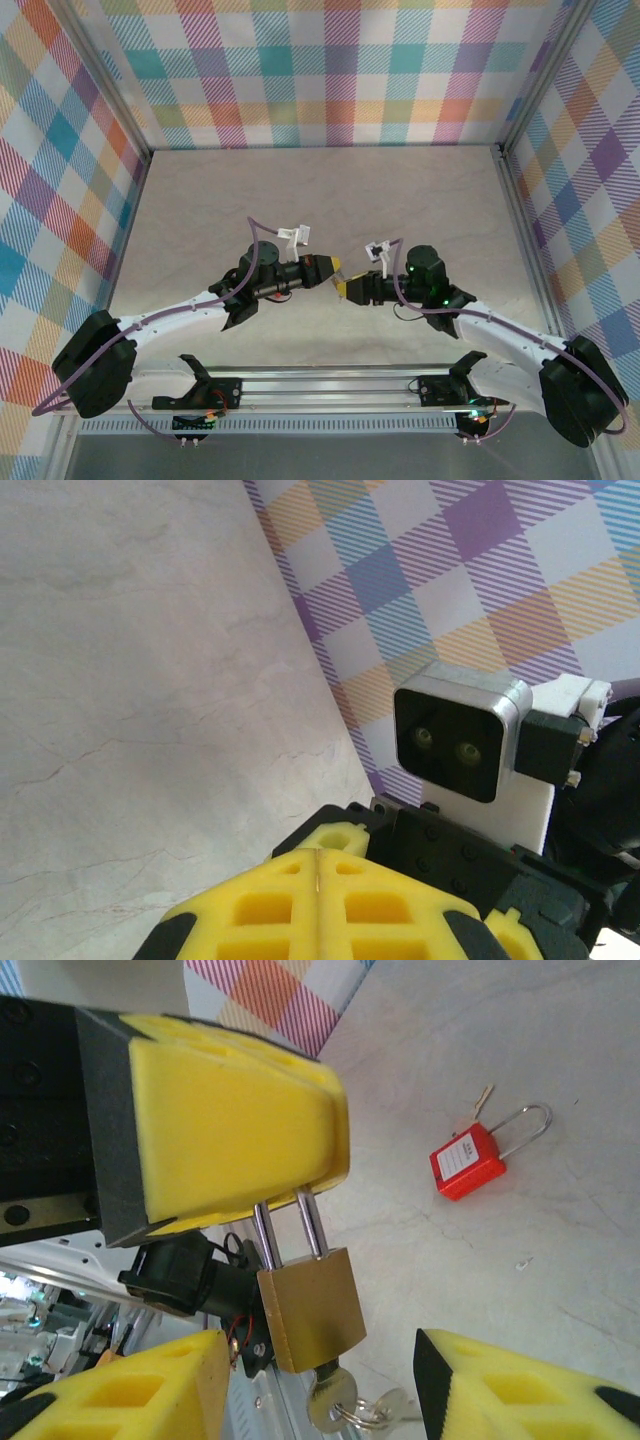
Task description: Lock with the key
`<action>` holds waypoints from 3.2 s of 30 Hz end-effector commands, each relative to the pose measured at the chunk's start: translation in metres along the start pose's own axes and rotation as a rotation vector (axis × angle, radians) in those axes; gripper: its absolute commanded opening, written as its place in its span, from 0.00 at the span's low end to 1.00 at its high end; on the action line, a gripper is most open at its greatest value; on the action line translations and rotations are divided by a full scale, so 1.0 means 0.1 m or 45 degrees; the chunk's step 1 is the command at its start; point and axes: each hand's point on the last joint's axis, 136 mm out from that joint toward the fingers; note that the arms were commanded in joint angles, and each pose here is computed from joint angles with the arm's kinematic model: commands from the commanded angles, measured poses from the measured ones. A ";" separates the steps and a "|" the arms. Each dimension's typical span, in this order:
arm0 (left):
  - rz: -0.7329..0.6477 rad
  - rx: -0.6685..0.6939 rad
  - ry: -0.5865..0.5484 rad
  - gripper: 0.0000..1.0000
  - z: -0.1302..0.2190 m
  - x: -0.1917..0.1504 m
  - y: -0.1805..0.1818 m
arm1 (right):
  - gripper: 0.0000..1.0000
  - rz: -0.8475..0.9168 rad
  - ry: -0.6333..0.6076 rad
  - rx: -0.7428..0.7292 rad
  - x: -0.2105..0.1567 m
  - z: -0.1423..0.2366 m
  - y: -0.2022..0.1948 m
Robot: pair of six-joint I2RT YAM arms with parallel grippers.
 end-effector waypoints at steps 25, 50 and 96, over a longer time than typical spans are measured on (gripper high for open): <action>-0.075 0.094 -0.017 0.00 0.00 0.10 -0.01 | 0.32 0.133 0.041 -0.074 0.05 -0.21 0.04; -0.142 0.098 -0.034 0.30 0.13 0.14 -0.10 | 0.00 0.171 0.019 -0.057 0.05 -0.15 0.12; -0.114 -0.795 0.041 0.52 0.64 -0.10 -0.97 | 0.00 0.122 -0.005 0.361 0.37 0.09 0.74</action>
Point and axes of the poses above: each hand's point on the last joint's axis, 136 mm out from that joint toward the fingers, its own z axis back along the fingers, its own y axis along the line the jaws close on, x = y × z, and after that the axes turned 2 degrees about z, right-handed
